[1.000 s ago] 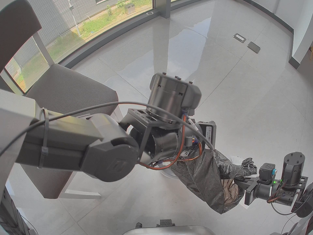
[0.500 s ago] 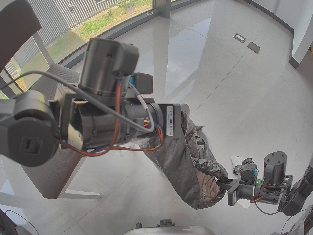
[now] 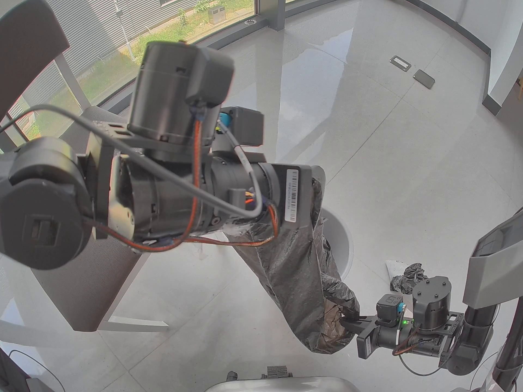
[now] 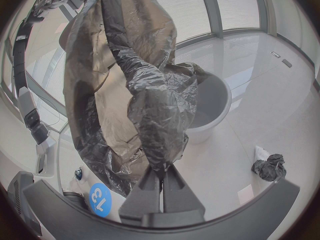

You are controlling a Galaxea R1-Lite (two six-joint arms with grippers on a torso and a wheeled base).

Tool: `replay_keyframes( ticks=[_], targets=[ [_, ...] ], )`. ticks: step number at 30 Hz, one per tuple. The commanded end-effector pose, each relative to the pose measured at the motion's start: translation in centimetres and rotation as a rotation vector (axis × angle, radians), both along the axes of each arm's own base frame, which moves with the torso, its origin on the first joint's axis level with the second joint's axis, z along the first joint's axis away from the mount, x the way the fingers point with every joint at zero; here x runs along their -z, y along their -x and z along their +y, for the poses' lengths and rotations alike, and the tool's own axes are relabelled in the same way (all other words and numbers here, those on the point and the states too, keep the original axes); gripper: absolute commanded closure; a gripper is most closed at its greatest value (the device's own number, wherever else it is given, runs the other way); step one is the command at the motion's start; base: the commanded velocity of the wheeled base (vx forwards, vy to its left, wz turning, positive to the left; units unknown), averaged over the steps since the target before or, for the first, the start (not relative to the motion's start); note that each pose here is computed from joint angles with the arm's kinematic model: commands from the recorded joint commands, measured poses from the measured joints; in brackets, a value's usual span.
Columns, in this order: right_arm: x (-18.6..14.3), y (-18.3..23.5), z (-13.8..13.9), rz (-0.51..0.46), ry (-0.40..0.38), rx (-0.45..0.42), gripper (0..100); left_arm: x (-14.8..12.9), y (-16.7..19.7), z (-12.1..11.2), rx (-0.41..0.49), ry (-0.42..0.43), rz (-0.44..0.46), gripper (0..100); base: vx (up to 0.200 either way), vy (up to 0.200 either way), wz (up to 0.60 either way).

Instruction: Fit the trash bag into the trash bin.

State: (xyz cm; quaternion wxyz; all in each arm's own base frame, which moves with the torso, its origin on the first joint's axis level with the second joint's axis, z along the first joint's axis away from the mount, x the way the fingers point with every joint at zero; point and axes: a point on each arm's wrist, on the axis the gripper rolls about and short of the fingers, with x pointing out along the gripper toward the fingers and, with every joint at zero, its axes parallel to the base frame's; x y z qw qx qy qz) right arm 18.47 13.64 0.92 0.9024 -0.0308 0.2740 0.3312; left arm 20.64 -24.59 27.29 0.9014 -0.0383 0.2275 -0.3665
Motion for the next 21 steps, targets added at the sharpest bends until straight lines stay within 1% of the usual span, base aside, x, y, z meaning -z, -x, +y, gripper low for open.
replay_keyframes(
  ticks=[1,4,6,7,10,14,17,21],
  targets=[
    [1.6,1.7,0.3,0.104,0.038,-0.030,100,1.2,-1.0,-2.5,0.024,-0.042,0.031,100,0.000,0.000,0.00],
    [1.4,1.9,0.4,0.093,0.032,-0.037,100,1.5,-1.2,-2.9,0.026,-0.046,0.034,100,0.000,0.000,0.00],
    [-0.3,2.2,0.7,0.037,-0.021,-0.062,100,1.7,-1.4,-3.0,0.024,-0.052,0.041,100,0.000,0.000,0.00],
    [-0.8,2.3,0.8,0.018,-0.035,-0.069,100,1.7,-1.4,-2.9,0.020,-0.049,0.041,100,0.000,0.000,0.00],
    [-2.2,2.5,0.8,-0.037,-0.068,-0.074,100,1.7,-1.8,-2.8,0.008,-0.041,0.042,100,0.000,0.000,0.00],
    [-3.3,2.5,0.5,-0.082,-0.093,-0.061,100,2.1,-2.9,-2.6,-0.020,-0.039,0.044,100,0.000,0.000,0.00],
    [-3.5,2.4,0.1,-0.079,-0.090,-0.045,100,2.7,-4.0,-2.5,-0.043,-0.027,0.039,100,0.000,0.000,0.00],
    [-3.9,2.5,-0.4,-0.072,-0.082,-0.026,100,3.8,-5.0,-2.6,-0.062,-0.032,0.053,100,0.000,0.000,0.00]
  ],
)
